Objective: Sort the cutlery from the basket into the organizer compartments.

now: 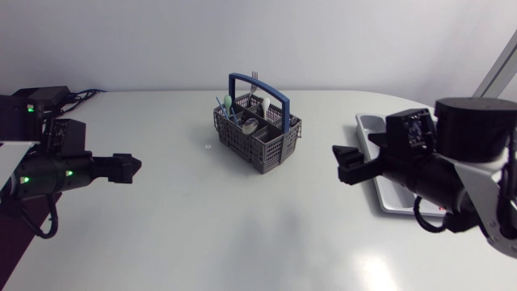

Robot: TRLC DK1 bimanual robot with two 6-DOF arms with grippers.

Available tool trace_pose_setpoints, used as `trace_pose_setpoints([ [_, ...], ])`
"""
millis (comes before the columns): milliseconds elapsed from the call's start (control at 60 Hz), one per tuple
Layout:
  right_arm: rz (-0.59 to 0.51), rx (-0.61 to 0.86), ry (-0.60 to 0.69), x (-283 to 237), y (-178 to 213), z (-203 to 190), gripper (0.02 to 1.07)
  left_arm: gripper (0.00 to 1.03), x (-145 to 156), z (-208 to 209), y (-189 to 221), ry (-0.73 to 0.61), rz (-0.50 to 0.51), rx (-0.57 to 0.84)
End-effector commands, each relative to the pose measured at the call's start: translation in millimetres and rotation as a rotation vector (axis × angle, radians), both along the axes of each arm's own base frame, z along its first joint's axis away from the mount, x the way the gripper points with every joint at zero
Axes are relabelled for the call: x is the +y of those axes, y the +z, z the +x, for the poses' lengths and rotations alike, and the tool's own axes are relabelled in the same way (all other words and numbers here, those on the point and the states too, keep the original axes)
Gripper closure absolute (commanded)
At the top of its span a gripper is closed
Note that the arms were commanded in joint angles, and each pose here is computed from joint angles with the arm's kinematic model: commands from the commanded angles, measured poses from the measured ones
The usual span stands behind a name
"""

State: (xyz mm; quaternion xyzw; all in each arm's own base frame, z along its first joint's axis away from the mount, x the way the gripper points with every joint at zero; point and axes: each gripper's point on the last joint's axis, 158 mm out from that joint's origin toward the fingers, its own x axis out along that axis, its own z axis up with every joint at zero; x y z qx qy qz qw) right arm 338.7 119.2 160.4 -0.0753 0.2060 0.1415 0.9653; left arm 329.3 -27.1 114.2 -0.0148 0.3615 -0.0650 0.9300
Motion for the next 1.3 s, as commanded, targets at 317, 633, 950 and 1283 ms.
trace_pose_setpoints([
  [317,-0.107,0.164,0.164,72.9,-17.3,45.2,0.07,0.07,-24.7,49.0,-0.4,-0.299,0.144,0.072],
  [633,-0.134,0.231,0.227,87.9,-54.4,116.6,0.16,0.09,-57.0,77.4,2.8,-0.455,0.039,0.022],
  [950,-0.112,0.197,0.28,113.3,-55.5,146.5,0.4,0.09,-57.3,95.2,-6.5,-0.45,0.027,0.008],
  [1283,-0.138,0.184,0.308,126.0,-67.7,147.2,0.93,0.1,-56.3,89.5,-13.5,-0.46,0.012,0.018],
])
